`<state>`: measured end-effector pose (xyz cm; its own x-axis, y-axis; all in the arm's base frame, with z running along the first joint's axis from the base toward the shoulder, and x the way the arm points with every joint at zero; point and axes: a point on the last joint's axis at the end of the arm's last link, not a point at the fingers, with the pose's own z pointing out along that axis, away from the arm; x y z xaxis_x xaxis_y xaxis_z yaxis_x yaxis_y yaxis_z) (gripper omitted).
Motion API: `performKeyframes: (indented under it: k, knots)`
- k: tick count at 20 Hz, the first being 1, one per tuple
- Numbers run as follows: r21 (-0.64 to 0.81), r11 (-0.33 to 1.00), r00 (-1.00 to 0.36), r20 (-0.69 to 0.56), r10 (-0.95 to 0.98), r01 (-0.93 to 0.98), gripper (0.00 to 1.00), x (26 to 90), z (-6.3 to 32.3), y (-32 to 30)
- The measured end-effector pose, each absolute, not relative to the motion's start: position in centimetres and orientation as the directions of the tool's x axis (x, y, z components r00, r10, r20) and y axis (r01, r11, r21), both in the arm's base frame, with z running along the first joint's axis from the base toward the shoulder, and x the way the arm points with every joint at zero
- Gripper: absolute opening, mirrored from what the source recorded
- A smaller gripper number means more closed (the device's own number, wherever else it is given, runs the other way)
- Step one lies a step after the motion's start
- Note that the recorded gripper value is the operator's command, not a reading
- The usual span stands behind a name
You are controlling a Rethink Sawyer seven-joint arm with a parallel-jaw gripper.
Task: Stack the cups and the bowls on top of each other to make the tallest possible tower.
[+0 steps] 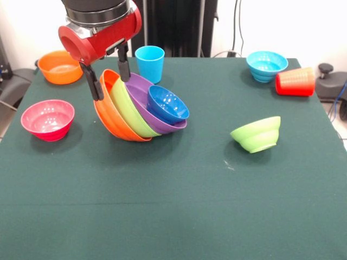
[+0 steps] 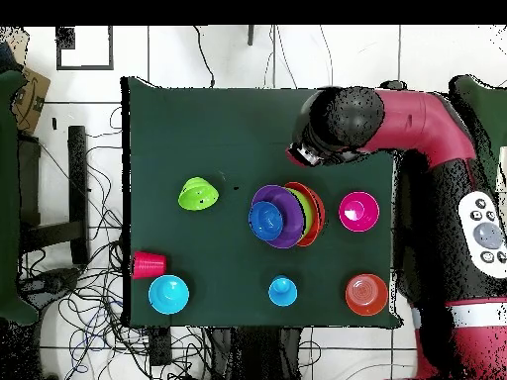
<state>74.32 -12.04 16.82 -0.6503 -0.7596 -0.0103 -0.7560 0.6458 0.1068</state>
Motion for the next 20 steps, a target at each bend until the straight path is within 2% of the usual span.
performKeyframes:
  k: [20]
  knots:
    - [0.130,0.655,-0.651,0.078,-0.755,-0.744,1.00,71.0,13.3,-14.2]
